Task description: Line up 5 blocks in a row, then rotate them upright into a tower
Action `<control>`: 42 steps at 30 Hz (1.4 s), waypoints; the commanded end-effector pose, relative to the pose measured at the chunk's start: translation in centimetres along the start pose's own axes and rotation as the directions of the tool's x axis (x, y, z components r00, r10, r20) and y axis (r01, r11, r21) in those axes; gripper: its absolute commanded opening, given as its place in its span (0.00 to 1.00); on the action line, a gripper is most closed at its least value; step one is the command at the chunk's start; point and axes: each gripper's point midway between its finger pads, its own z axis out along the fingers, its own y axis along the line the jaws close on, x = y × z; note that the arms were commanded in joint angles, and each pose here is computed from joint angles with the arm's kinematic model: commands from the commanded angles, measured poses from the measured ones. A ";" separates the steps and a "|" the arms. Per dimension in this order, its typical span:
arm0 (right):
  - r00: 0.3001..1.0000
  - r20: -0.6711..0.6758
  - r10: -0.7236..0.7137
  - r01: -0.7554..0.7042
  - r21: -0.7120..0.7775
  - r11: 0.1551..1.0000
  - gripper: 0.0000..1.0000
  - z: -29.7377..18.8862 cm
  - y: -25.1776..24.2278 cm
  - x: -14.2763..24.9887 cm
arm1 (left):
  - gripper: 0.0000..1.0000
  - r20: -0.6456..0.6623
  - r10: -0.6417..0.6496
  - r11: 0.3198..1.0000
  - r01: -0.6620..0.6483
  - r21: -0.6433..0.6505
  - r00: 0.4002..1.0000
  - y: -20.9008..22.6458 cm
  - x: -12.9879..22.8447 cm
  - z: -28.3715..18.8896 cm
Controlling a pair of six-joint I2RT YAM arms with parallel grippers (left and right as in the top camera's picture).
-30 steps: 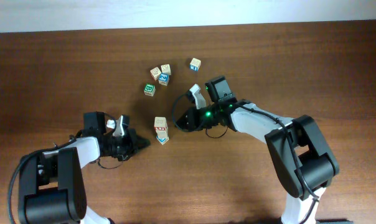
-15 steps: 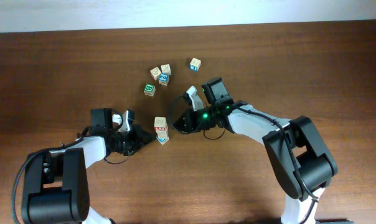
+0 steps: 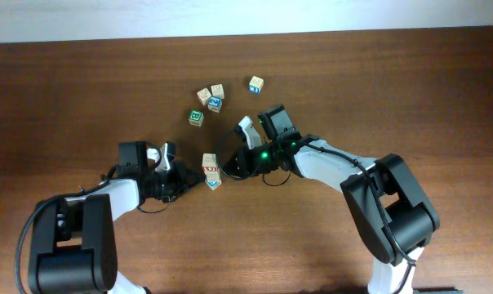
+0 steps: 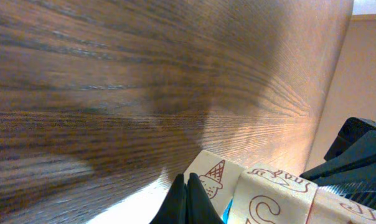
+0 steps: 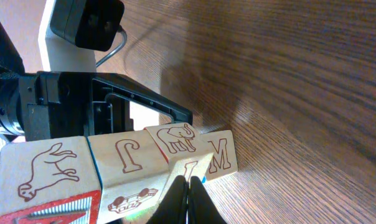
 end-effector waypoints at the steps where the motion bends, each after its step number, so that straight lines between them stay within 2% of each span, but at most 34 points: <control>1: 1.000 -0.010 -0.003 0.004 0.014 1.000 0.04 0.5 -0.5 0.4 | 0.00 -0.006 0.007 1.000 -0.007 0.022 1.000 -0.7 0.2 0.1; 14: 1.000 -0.010 -0.003 0.004 0.013 1.000 0.04 0.5 -0.5 0.4 | 0.00 -0.007 -0.010 1.000 0.010 0.026 1.000 -0.8 0.2 0.1; 18: 1.000 -0.015 0.002 -0.002 0.016 1.000 0.04 0.5 -0.6 0.5 | 0.00 0.043 -0.042 0.999 0.043 -0.010 0.998 1.2 -1.0 -1.5; 21: 1.000 -0.014 0.001 -0.001 0.016 1.000 0.04 0.5 -0.6 0.5 | 0.00 -0.056 -0.080 0.997 0.079 -0.025 0.995 1.6 1.7 -1.7; 26: 1.000 -0.014 0.002 -0.002 0.016 1.000 0.04 0.5 -0.6 0.5 | 0.00 -0.107 -0.041 0.998 0.045 0.034 0.993 -0.2 2.7 -0.9; 33: 1.000 -0.015 0.002 -0.002 0.016 1.000 0.04 0.5 -0.6 0.6 | 0.00 -0.042 0.026 0.998 -0.024 0.054 0.999 -0.7 1.0 -0.8; 42: 1.000 -0.017 0.004 -0.004 0.017 1.000 0.04 0.5 -0.6 0.6 | 0.00 -0.042 0.014 0.998 -0.011 0.064 0.999 -0.9 0.9 -0.8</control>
